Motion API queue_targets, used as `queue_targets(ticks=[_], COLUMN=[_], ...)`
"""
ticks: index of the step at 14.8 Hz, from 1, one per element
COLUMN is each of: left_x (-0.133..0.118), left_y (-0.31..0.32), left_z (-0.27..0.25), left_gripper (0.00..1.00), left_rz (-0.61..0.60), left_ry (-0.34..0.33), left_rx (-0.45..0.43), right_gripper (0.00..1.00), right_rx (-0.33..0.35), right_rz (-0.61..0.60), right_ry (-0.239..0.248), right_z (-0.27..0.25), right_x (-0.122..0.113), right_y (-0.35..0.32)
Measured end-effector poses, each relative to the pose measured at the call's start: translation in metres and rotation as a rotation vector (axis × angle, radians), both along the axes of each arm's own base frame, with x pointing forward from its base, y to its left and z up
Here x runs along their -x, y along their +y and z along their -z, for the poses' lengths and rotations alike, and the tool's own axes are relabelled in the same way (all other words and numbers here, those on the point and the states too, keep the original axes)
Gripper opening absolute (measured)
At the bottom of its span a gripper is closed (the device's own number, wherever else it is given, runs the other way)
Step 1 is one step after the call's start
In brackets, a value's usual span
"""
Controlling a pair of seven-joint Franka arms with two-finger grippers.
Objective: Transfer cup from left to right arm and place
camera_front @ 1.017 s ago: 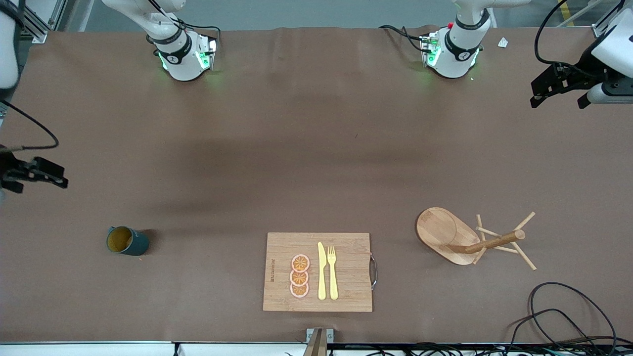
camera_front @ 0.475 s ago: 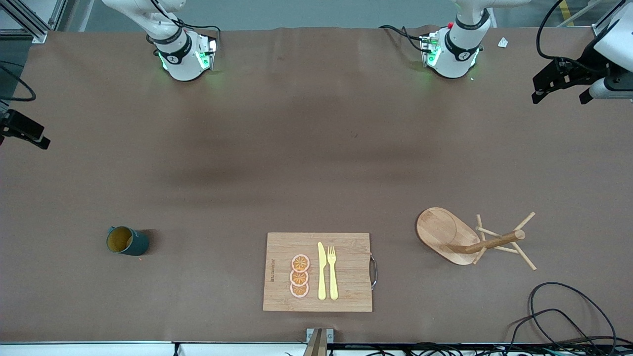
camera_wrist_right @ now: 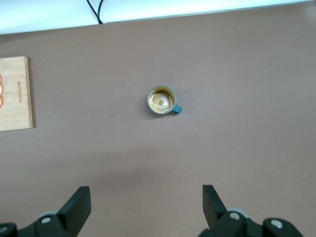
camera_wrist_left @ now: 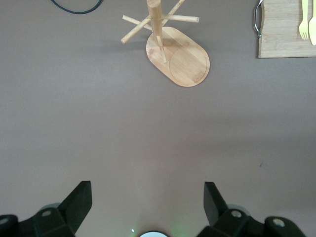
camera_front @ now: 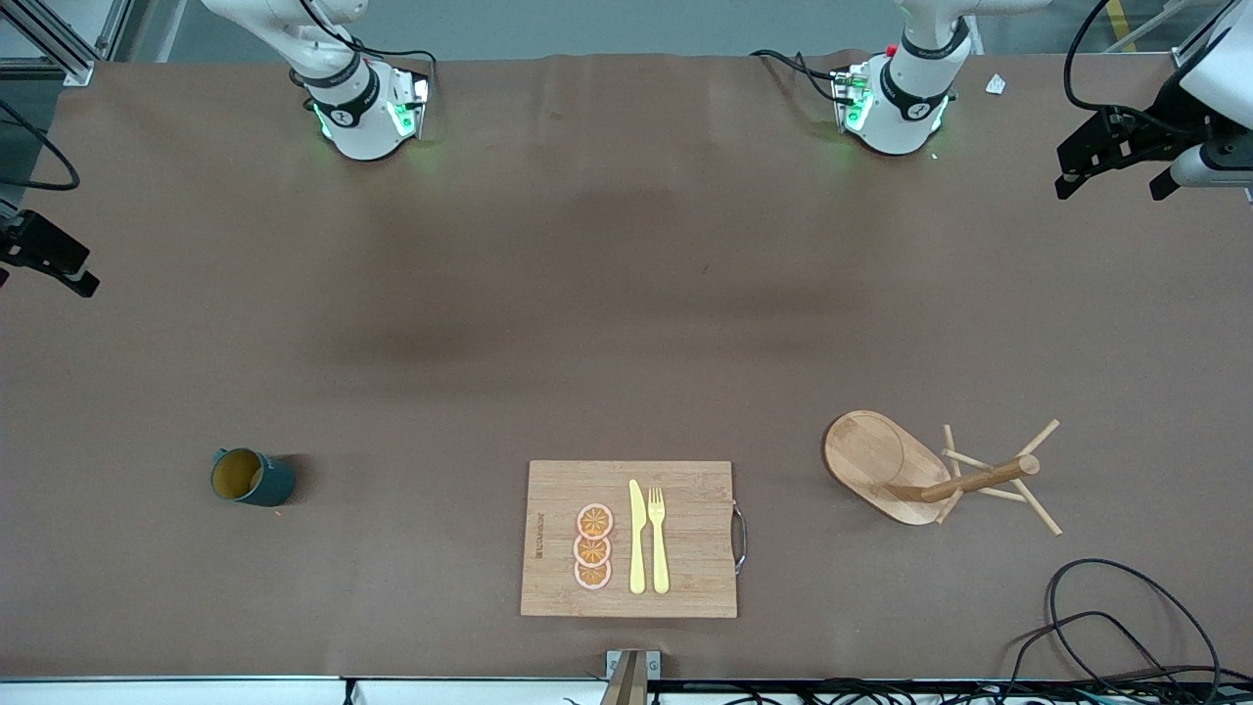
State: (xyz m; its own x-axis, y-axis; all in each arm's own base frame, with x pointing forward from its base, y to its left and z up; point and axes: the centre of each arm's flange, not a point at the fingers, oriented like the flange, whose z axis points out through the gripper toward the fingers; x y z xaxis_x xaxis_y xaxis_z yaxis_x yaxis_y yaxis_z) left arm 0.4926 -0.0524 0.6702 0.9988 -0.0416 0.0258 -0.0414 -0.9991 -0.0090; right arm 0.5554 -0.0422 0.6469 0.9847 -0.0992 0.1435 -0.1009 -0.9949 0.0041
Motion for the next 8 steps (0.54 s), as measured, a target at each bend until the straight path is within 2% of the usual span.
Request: queue_targets(ticks=[3,8], left_x=[0.001,0.002], left_y=[0.000,0.000], left_z=[-0.013,-0.019], left_gripper=[1.00,1.00], left_rz=[0.000,0.000], left_ry=[-0.025,-0.026], left_rx=[0.003,0.003], right_gripper=[1.00,1.00], right_rx=[-0.002,-0.002], right_rz=[-0.004,-0.003], right_ry=[0.024,0.030], right_z=[-0.002,-0.008], right_x=[0.007,0.013], right_y=[0.003,0.003])
